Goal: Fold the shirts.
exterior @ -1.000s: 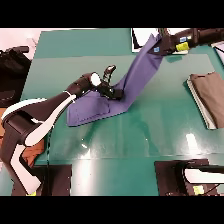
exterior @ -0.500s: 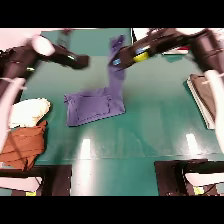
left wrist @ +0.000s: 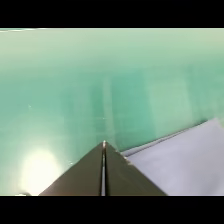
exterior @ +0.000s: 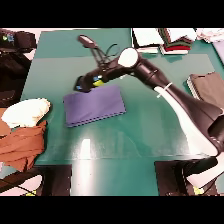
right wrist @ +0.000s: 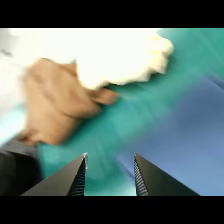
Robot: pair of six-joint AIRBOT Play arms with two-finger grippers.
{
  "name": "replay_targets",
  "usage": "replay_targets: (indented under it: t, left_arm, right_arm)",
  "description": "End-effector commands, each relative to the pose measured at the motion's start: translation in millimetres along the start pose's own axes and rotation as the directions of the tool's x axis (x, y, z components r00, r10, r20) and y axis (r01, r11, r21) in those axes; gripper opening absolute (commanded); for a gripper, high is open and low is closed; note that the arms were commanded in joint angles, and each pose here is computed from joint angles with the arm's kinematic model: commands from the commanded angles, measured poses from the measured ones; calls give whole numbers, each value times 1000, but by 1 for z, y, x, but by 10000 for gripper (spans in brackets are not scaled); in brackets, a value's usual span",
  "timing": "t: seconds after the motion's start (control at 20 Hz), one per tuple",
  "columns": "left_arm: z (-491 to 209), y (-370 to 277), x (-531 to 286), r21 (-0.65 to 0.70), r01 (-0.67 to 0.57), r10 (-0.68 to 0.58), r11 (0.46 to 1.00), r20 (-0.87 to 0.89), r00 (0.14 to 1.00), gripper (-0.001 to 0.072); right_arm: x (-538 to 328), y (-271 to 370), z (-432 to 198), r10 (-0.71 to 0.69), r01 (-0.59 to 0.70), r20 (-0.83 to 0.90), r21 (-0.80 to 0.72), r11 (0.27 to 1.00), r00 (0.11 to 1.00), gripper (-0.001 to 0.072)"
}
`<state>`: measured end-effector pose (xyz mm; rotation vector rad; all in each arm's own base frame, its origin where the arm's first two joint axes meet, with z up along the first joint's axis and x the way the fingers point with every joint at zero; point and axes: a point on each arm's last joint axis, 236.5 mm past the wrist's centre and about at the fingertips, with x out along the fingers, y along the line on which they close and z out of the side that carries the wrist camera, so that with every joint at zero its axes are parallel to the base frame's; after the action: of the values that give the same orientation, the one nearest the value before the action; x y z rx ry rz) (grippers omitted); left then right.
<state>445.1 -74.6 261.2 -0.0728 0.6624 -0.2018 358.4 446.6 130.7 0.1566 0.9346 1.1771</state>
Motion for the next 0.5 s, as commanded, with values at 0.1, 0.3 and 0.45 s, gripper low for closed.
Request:
replay_targets:
  t: [0.1,0.3,0.45]
  left_arm:
    - [6,-38,-6,58,60,-62,997,38,997,21]
    - [10,-64,-6,91,105,-111,990,63,992,21]
    - [10,-76,-6,104,128,-135,986,67,989,21]
  right_arm:
    - [-89,-158,-80,-286,309,-121,279,909,951,429]
    - [-117,-228,-141,-268,313,-162,548,776,950,623]
    - [-90,-241,-156,-180,239,-158,652,720,971,618]
